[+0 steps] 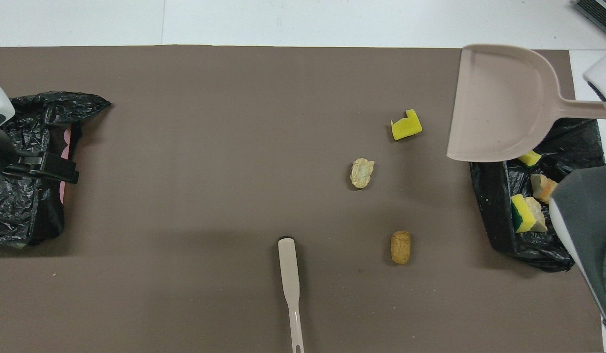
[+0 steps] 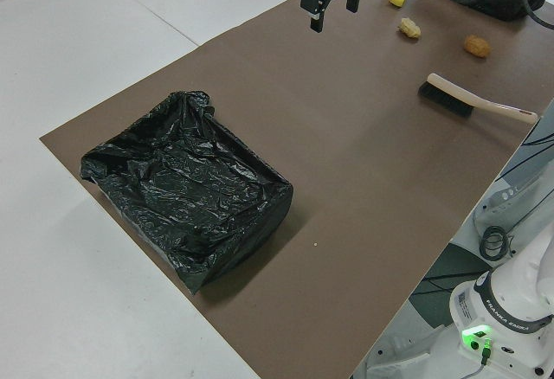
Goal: Sweep and dump trash in bin
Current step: 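Bring the empty dustpan back to the table center with the right gripper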
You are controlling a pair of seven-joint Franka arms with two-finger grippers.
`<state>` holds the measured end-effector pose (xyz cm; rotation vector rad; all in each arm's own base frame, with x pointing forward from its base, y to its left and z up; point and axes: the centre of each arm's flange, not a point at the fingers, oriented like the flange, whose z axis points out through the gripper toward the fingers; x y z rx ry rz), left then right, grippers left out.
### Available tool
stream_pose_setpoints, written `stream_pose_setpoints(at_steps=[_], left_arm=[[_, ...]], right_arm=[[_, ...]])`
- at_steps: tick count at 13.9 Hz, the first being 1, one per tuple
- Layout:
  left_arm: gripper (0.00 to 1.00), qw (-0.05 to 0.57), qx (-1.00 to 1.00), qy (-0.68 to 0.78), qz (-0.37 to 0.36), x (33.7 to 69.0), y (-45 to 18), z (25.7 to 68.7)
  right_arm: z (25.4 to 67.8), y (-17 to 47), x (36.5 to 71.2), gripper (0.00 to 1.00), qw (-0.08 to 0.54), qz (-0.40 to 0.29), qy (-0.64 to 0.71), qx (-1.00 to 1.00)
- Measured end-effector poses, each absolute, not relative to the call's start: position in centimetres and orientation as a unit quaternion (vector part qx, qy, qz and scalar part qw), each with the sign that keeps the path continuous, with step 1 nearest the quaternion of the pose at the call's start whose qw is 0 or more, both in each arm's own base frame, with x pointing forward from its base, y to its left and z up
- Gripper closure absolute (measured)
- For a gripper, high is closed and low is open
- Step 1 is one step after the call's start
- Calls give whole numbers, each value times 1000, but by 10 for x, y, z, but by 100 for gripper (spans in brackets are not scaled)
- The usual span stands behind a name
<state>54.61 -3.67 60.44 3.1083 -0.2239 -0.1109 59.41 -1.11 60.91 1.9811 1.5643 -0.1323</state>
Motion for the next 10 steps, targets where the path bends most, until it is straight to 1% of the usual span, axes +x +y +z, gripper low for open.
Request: stream_pose_setpoints(at_steps=[2,5,8,10], left_arm=[[0,12,997,-71,-35,547,-36,604],[0,11,997,-71,-37,548,-36,602],[0,11,997,-70,-27,550,-35,603],[0,11,997,-70,-25,551,-35,603]], right_arm=[[600,13,609,68,284,-13,548,787],[579,67,636,68,234,42,455,858],[555,131,657,68,191,64,344,917],[537,169,666,68,150,74,272,948]])
